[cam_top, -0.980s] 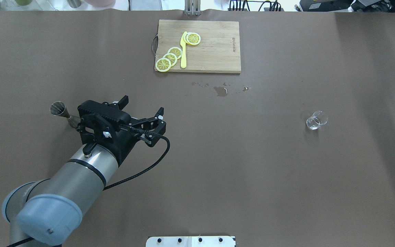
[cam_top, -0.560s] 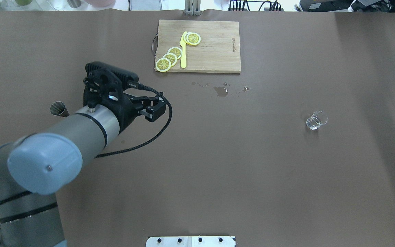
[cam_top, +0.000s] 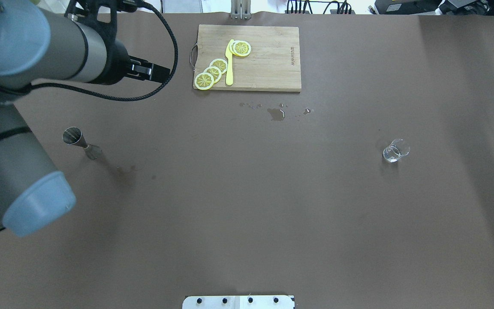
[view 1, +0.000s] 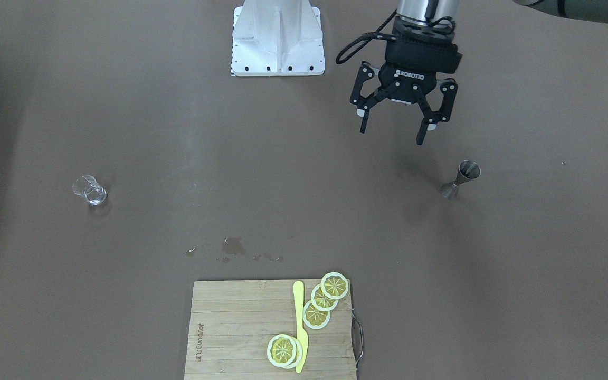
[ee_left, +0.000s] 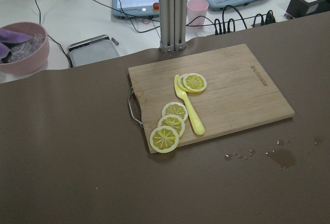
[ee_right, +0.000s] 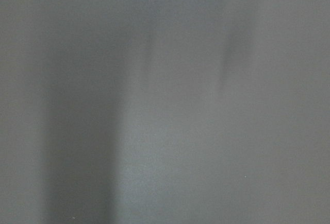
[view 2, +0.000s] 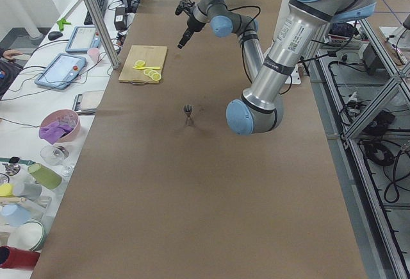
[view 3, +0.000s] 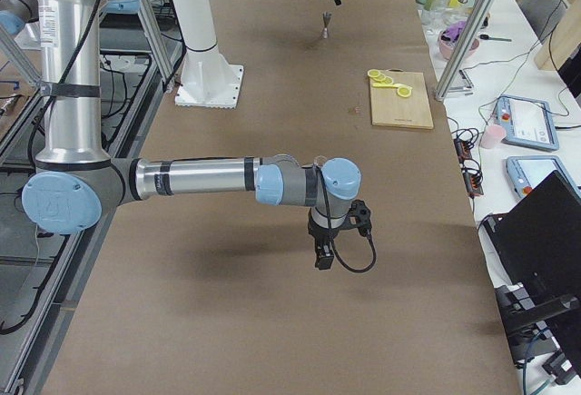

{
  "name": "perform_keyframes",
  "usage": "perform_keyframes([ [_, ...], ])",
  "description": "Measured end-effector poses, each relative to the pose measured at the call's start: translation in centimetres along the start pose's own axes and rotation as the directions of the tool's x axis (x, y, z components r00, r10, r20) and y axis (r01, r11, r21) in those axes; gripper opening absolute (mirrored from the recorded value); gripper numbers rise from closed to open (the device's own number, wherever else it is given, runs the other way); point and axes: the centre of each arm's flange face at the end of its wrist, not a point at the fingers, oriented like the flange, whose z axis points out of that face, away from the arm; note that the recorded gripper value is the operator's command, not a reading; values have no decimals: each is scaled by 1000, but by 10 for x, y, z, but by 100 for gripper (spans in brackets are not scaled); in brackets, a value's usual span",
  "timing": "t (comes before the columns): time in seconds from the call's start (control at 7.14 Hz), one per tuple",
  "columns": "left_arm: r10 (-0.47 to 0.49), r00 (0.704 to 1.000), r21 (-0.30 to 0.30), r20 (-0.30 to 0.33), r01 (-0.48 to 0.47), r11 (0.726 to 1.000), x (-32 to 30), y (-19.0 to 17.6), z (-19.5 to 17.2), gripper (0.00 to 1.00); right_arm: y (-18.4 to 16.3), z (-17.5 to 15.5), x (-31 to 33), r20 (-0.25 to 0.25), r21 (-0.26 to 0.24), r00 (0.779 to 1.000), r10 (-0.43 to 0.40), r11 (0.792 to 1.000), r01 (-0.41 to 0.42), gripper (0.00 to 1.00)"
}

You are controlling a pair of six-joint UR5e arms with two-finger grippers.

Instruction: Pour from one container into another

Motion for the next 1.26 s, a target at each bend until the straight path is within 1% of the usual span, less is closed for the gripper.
perform_keyframes([
  [0.14,26,1000,-54,6,-26,998,-44,-25,-4,97,0,0,0,0,0,1000,0,1000,0,100],
  [0.28,54,999,-100,4,-54,994,-93,-40,-10,97,0,0,0,0,0,1000,0,1000,0,100],
  [0.42,77,997,-140,2,-76,987,-150,-44,-16,97,0,0,0,0,-1,1000,0,1000,0,100],
  [0.56,93,996,-171,7,-90,981,-206,-41,-22,97,0,1,1,0,-2,1000,1,1000,-1,100],
  [0.7,87,996,-210,9,-83,974,-261,-34,-22,97,0,1,1,1,-2,1000,1,1000,-1,100],
  [0.98,-6,1000,-304,-6,4,953,-377,-11,-7,97,-2,-2,-1,1,5,1000,-4,1000,4,100],
  [1.26,-50,999,-366,9,50,929,-485,23,4,98,-8,-7,-5,-2,26,1000,-23,999,23,100],
])
